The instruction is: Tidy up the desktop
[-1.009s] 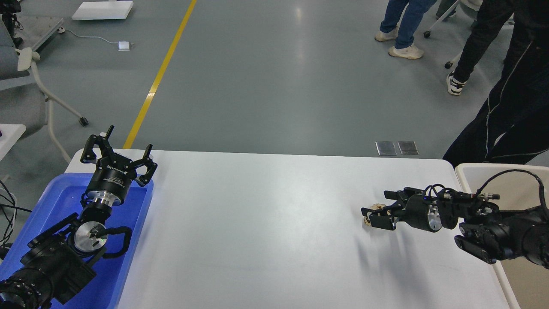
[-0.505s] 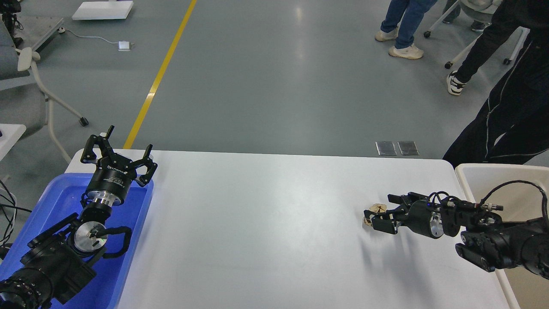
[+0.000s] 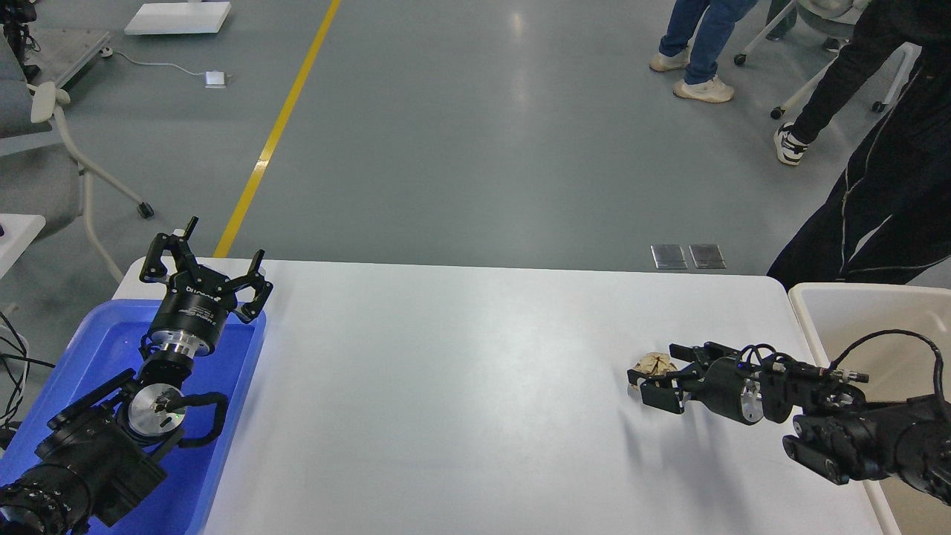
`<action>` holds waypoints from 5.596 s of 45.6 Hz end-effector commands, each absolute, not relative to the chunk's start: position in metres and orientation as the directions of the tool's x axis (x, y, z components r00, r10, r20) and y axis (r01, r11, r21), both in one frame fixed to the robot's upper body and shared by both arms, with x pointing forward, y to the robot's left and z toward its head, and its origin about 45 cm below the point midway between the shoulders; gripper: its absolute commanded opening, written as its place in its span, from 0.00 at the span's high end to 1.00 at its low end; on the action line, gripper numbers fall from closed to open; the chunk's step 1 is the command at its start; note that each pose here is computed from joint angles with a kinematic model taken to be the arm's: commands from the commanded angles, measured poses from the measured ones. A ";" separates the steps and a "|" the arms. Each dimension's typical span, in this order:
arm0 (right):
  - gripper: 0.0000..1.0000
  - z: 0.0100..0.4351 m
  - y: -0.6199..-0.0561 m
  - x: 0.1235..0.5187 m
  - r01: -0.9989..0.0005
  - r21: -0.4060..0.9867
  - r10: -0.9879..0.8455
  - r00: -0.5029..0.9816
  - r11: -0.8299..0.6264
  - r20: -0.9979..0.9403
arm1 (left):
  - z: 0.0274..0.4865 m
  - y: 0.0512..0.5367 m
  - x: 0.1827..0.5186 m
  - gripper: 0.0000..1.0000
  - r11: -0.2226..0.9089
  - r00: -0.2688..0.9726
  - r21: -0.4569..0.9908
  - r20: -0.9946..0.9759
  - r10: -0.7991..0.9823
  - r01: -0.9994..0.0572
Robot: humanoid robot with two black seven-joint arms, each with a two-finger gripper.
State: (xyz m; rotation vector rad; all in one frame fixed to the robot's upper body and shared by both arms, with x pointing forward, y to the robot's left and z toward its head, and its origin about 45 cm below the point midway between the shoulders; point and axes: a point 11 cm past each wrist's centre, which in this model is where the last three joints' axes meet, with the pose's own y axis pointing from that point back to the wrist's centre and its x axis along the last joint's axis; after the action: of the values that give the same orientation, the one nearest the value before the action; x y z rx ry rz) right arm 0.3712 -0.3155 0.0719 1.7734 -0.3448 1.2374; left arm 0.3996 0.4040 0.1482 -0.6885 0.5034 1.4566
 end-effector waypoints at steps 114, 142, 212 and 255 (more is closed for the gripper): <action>1.00 0.050 -0.333 0.359 -0.696 0.537 0.293 0.450 -0.476 0.843 | 0.148 0.404 0.400 0.00 -0.018 0.069 -0.118 -0.689 0.721 -0.993; 1.00 0.085 -0.353 0.381 -0.754 0.461 0.194 0.421 -0.468 0.886 | 0.148 0.404 0.400 0.00 -0.018 0.069 -0.118 -0.689 0.721 -0.993; 1.00 0.339 -0.619 0.383 -0.985 0.093 -0.499 0.007 0.146 0.867 | 0.148 0.404 0.400 0.00 -0.018 0.069 -0.118 -0.689 0.721 -0.993; 1.00 0.148 -0.635 0.302 -0.586 0.496 -0.570 0.071 0.640 0.819 | 0.148 0.404 0.400 0.00 -0.018 0.069 -0.118 -0.689 0.721 -0.993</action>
State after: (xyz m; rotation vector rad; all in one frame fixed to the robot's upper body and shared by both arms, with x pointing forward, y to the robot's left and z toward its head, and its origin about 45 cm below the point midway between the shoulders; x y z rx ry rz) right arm 0.3232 -0.6488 0.1950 0.9968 -1.6060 0.1117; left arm 0.3996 0.4040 0.1482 -0.6884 0.5034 1.4566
